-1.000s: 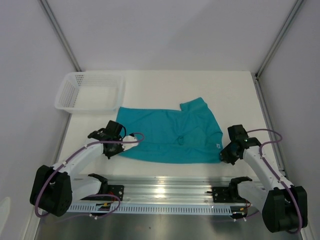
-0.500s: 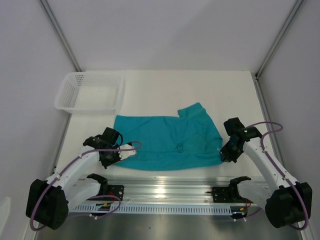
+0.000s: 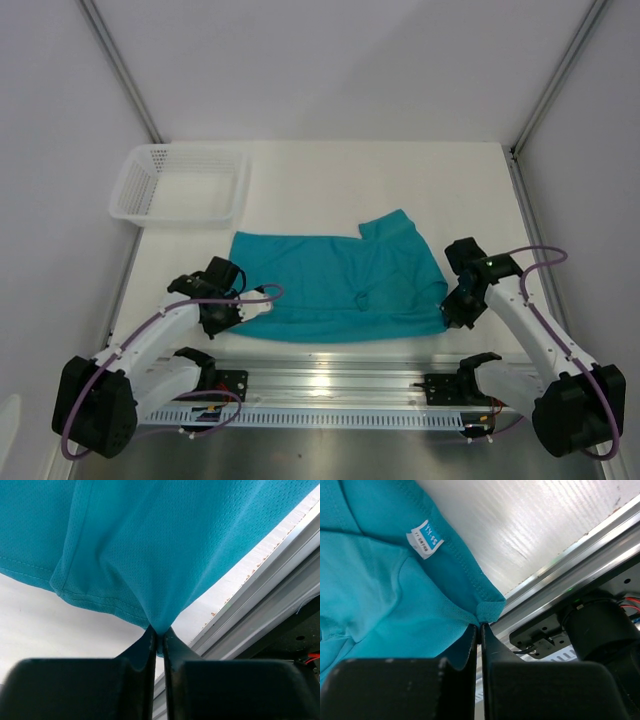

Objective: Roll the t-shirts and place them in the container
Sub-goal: Fold the tshirt

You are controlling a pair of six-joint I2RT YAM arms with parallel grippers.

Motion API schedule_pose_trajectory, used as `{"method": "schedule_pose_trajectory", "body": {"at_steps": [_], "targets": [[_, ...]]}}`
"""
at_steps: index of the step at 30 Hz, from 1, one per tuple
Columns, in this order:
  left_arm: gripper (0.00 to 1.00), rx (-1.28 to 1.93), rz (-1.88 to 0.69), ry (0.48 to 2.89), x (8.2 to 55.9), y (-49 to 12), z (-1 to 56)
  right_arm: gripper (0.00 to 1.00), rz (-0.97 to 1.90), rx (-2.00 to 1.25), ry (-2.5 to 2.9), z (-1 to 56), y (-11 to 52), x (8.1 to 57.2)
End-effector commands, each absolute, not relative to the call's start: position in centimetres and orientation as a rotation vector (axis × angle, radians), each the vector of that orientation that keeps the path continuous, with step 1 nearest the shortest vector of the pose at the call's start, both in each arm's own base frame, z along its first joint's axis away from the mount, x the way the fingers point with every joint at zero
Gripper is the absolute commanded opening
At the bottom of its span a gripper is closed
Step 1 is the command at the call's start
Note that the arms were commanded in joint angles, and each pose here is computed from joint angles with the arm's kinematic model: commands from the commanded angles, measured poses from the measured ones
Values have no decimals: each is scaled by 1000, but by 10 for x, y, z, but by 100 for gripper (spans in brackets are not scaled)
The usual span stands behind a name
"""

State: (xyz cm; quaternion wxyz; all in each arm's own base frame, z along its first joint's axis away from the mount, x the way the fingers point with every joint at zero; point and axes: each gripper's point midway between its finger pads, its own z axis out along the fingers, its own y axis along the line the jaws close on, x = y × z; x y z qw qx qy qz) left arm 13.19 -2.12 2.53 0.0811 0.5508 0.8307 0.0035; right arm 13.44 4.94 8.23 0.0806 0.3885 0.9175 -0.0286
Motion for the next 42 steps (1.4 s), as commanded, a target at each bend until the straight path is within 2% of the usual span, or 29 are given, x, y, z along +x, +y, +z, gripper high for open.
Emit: {"method": "schedule_pose_trajectory", "body": {"at_steps": [1, 2, 3, 5, 6, 10, 15, 18, 21, 22, 25, 28, 31, 32, 34, 36, 42], "targets": [[13, 1649, 15, 2465, 138, -23, 30, 3, -57, 1211, 2706, 82, 54, 138], [20, 1650, 13, 2466, 137, -23, 30, 6, -58, 1215, 2705, 83, 54, 138], [39, 1653, -8, 2469, 135, -25, 29, 19, -52, 1228, 2693, 85, 55, 138], [47, 1653, -35, 2478, 131, -26, 30, 38, -44, 1240, 2664, 91, 54, 139], [53, 1648, -48, 2472, 132, -29, 34, 51, -44, 1250, 2650, 93, 53, 139], [58, 1642, -165, 2532, 115, -35, 49, 63, -85, 1266, 2581, 114, 44, 143], [61, 1461, -120, 2515, 141, -36, 89, 62, -31, 1103, 2385, 169, 32, 180], [63, 1169, 11, 2455, 198, -32, 117, 53, 103, 771, 2310, 194, 50, 235], [63, 963, 119, 2389, 254, -29, 134, 51, 97, 650, 2269, 198, 59, 289], [63, 918, 129, 2389, 265, -30, 133, 51, 206, 612, 2266, 194, 73, 320], [61, 832, 212, 2396, 300, -25, 129, 50, 343, 499, 2313, 174, 97, 367], [61, 782, 232, 2390, 333, -28, 125, 48, 368, 432, 2307, 169, 106, 405], [61, 722, 245, 2336, 374, -34, 137, 49, 340, 425, 2385, 128, 113, 434], [61, 734, 246, 2384, 382, -35, 119, 49, 324, 424, 2421, 109, 115, 449], [59, 713, 267, 2396, 402, -36, 120, 48, 296, 420, 2477, 89, 116, 460], [59, 735, 270, 2475, 408, -36, 90, 48, 263, 417, 2540, 64, 118, 477], [57, 747, 241, 2561, 422, -39, 63, 49, 202, 364, 2558, 45, 113, 507]]}}
